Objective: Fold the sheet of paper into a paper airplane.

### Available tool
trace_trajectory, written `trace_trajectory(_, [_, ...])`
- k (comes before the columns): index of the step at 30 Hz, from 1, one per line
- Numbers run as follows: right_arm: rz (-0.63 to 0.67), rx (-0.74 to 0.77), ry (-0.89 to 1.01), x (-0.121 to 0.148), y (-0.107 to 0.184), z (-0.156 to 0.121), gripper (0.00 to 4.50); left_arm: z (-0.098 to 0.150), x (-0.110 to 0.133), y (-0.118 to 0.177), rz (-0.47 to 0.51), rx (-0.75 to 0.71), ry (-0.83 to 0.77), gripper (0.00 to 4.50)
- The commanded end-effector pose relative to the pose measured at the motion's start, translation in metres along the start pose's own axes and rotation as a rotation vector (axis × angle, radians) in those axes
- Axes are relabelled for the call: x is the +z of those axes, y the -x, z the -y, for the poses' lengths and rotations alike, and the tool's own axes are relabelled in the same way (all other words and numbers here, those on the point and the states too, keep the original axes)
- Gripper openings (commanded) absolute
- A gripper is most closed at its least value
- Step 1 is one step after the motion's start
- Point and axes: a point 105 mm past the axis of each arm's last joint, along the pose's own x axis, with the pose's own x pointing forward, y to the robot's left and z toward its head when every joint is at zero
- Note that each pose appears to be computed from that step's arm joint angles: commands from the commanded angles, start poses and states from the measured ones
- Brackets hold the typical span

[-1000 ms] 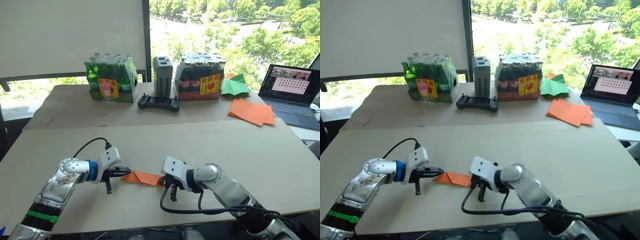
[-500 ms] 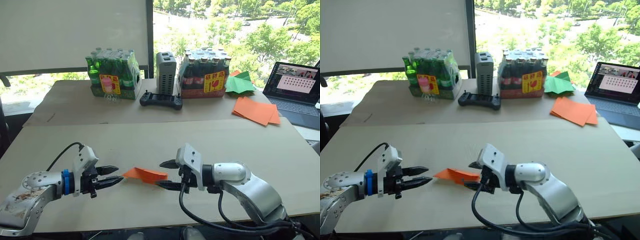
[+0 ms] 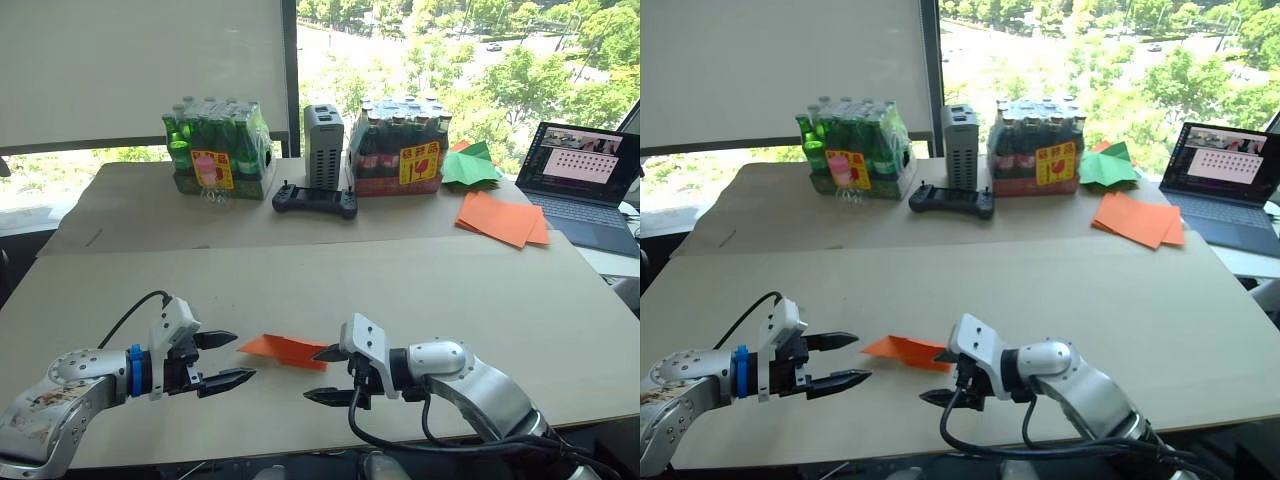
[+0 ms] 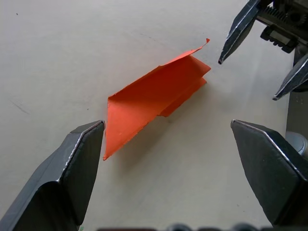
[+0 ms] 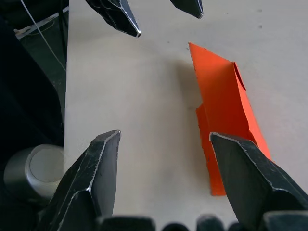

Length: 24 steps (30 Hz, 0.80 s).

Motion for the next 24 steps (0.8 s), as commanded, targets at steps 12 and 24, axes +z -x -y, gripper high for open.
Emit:
trace_trajectory(12, [0.137,-0.128,-0.095,0.025,0.003,0.046,3.29,0.007,0.014,-0.004,0.046,-0.025,-0.055,4.47])
trace_trajectory(24, [0.100,-0.139,0.091,0.034,0.001,0.051,3.29,0.005,0.020,-0.006,0.074,-0.015,-0.065,4.47])
